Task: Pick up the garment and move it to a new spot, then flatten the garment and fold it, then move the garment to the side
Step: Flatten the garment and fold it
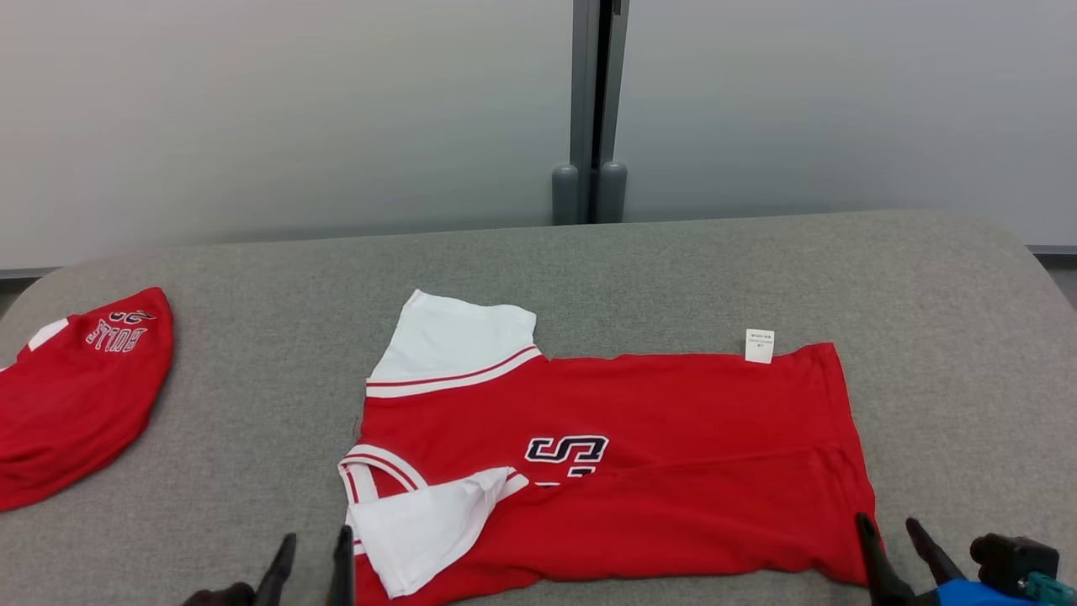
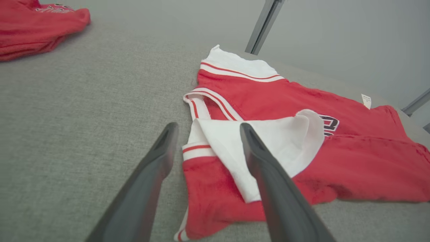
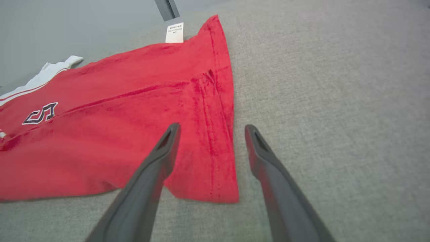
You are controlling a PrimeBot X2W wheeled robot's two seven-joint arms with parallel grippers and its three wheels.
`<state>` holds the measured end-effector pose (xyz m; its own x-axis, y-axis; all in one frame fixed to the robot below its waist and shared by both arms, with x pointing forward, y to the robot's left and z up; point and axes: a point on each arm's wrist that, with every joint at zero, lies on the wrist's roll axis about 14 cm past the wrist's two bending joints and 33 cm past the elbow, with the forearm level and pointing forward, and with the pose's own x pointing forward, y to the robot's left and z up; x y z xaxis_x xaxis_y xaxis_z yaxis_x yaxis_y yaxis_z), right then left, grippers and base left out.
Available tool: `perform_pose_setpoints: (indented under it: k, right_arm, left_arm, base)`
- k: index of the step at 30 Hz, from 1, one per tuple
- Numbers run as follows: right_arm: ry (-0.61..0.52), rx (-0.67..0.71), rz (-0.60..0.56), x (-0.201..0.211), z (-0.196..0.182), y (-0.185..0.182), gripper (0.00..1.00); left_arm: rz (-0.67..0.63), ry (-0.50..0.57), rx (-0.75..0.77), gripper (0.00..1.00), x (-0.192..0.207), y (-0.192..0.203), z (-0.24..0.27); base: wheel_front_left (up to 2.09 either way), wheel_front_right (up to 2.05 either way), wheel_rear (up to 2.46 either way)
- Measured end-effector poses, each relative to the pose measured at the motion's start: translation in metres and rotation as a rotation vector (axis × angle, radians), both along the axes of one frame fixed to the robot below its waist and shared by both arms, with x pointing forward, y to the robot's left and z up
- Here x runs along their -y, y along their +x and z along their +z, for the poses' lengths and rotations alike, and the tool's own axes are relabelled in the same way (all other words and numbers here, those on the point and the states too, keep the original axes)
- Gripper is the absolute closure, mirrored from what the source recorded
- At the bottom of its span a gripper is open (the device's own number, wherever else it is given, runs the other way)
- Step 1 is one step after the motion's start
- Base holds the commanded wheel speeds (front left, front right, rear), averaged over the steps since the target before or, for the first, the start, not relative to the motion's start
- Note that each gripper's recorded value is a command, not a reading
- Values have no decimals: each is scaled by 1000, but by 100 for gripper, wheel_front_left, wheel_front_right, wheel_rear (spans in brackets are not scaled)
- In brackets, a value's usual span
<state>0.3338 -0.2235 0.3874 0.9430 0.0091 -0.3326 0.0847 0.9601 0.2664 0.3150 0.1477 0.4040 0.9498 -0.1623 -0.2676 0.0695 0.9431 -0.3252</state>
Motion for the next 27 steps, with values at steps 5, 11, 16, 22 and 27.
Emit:
perform_pose_setpoints:
  k: [5,11,16,22,27]
  right_arm:
    - [-57,151,-11,8,41,20,0]
    - [-80,372,-15,-8,105,39,0]
    - [-111,451,17,-26,128,40,0]
    - [-155,436,65,-41,121,34,0]
    - [-175,420,91,-49,116,30,0]
  left_arm:
    - [52,57,172,0,-17,26,48]
    - [92,175,330,0,-33,41,91]
    - [147,238,381,0,-49,43,107]
    - [160,262,351,0,-60,38,97]
    - [144,276,301,0,-62,34,80]
  base:
    - [0,0,0]
    - [0,0,0]
    - [0,0,0]
    - [0,0,0]
    - [0,0,0]
